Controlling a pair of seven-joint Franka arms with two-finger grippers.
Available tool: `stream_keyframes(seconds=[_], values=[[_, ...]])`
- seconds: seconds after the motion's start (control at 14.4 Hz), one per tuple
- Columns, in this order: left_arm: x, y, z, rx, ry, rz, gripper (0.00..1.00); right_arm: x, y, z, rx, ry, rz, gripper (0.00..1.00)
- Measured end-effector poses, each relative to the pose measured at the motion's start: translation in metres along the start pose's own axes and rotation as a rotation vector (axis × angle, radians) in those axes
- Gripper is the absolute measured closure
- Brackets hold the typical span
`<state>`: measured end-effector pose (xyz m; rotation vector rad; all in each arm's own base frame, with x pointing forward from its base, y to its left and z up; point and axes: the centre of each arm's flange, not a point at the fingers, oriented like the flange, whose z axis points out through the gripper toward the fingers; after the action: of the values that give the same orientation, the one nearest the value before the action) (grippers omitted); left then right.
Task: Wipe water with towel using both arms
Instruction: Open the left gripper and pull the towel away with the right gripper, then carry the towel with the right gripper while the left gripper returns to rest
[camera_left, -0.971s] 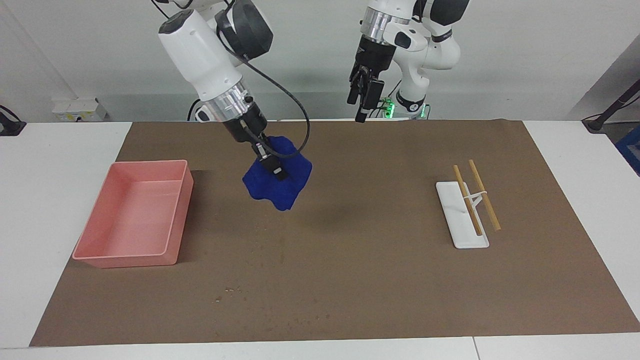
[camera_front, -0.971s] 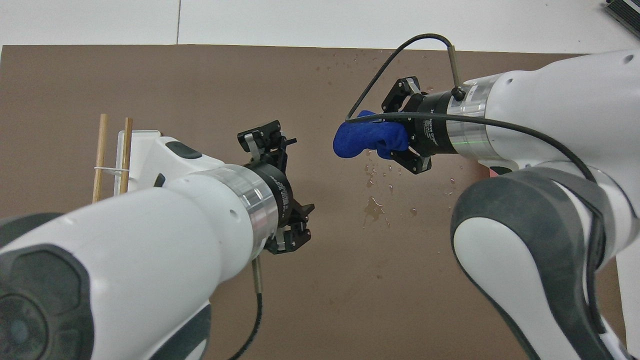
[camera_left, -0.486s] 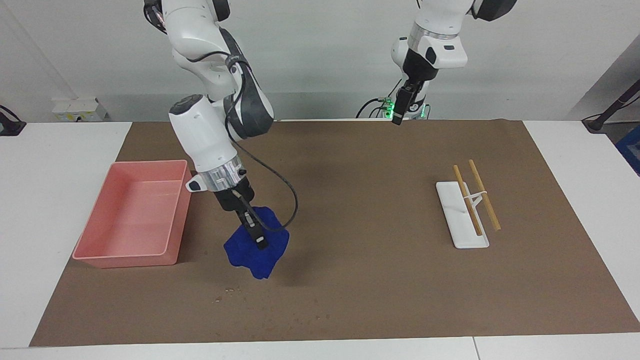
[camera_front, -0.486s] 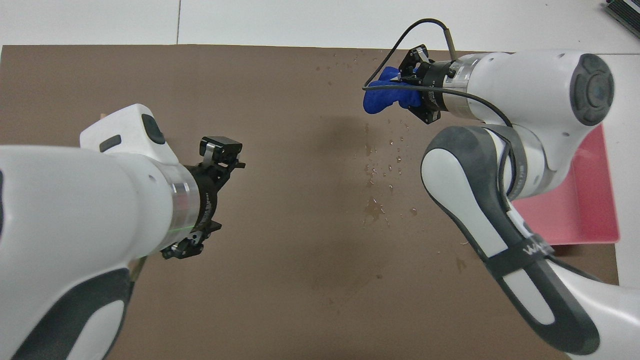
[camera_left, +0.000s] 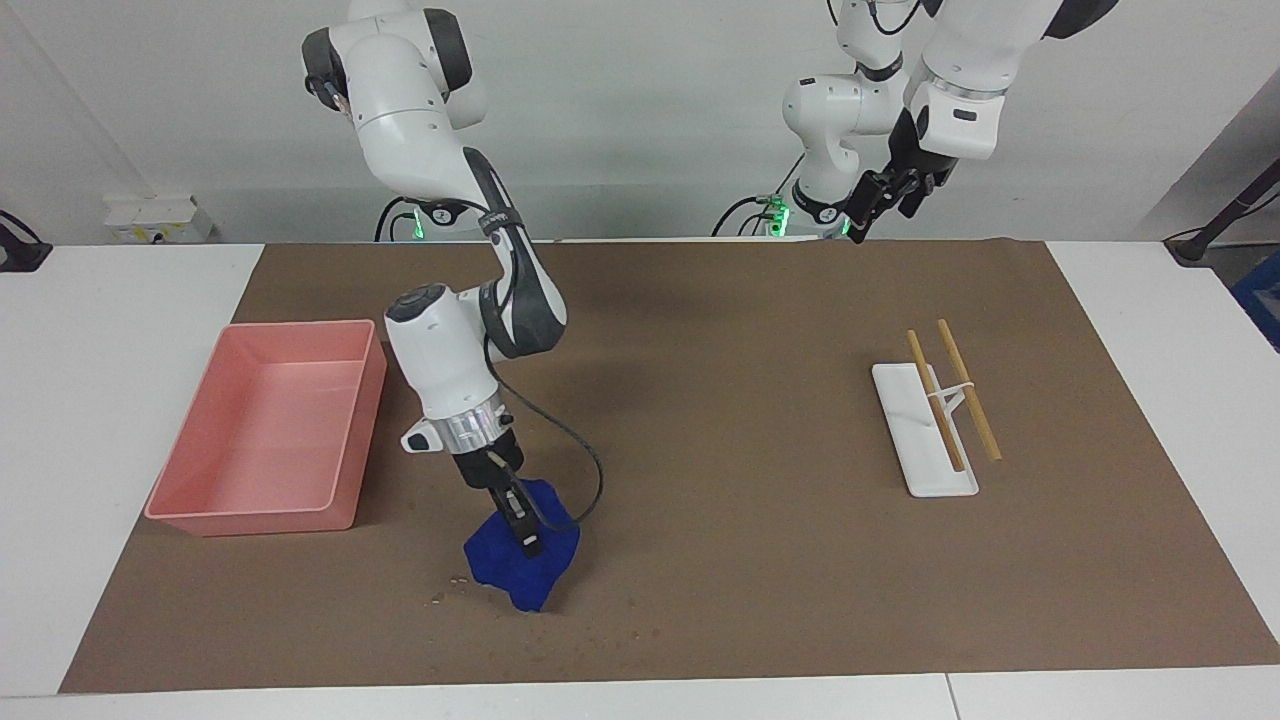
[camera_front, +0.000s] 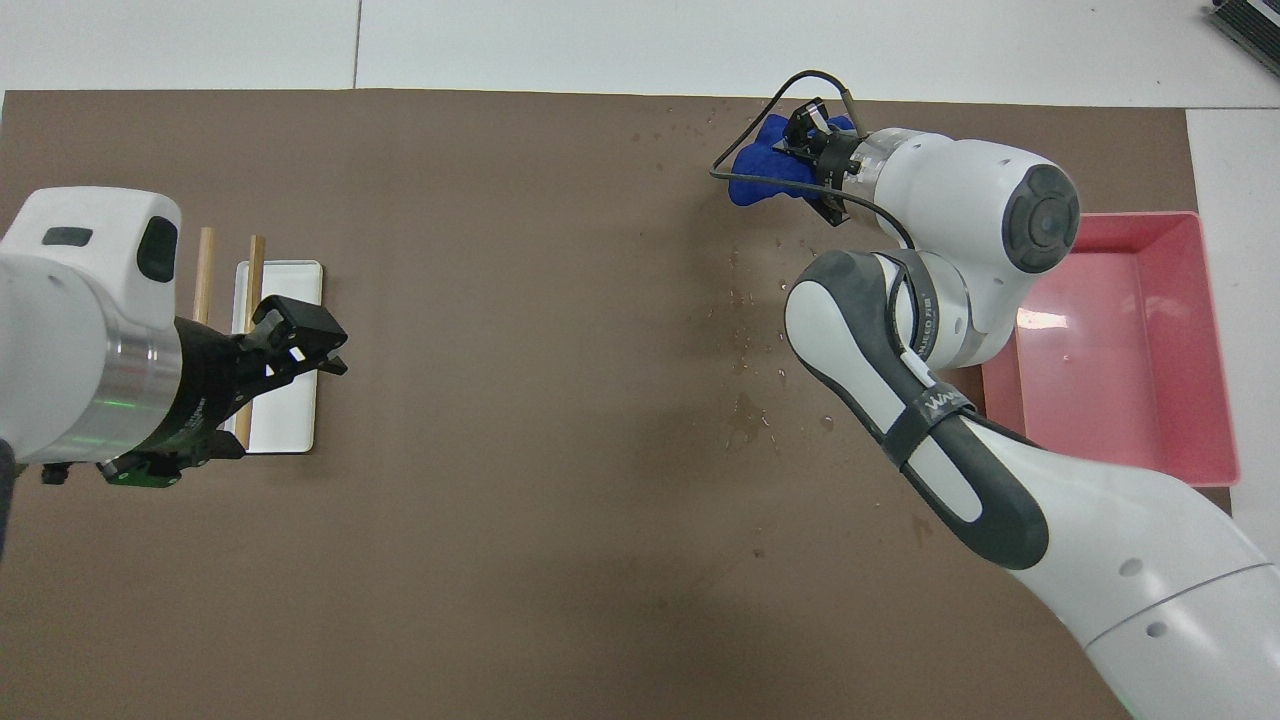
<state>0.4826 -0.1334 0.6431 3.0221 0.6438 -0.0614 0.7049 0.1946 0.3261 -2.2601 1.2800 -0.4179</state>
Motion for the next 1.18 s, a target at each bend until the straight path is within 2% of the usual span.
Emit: stream_keyframes(seconds=[0.28, 0.62, 0.9, 1.18], values=[[0.021, -0.034, 0.001, 0.050, 0.005, 0.149, 0.00, -0.019, 0.034, 0.023, -0.077, -0.027, 0.028, 0.84], [0.022, -0.047, 0.000, 0.065, -0.004, 0.157, 0.00, -0.035, 0.059, 0.016, -0.134, -0.043, 0.056, 0.84], [0.016, -0.048, 0.002, 0.083, -0.032, 0.160, 0.00, -0.051, 0.068, 0.000, -0.274, -0.121, 0.052, 0.84], [0.019, -0.055, -0.001, 0.081, -0.030, 0.162, 0.00, -0.063, 0.087, -0.016, -0.364, -0.161, 0.050, 0.84]])
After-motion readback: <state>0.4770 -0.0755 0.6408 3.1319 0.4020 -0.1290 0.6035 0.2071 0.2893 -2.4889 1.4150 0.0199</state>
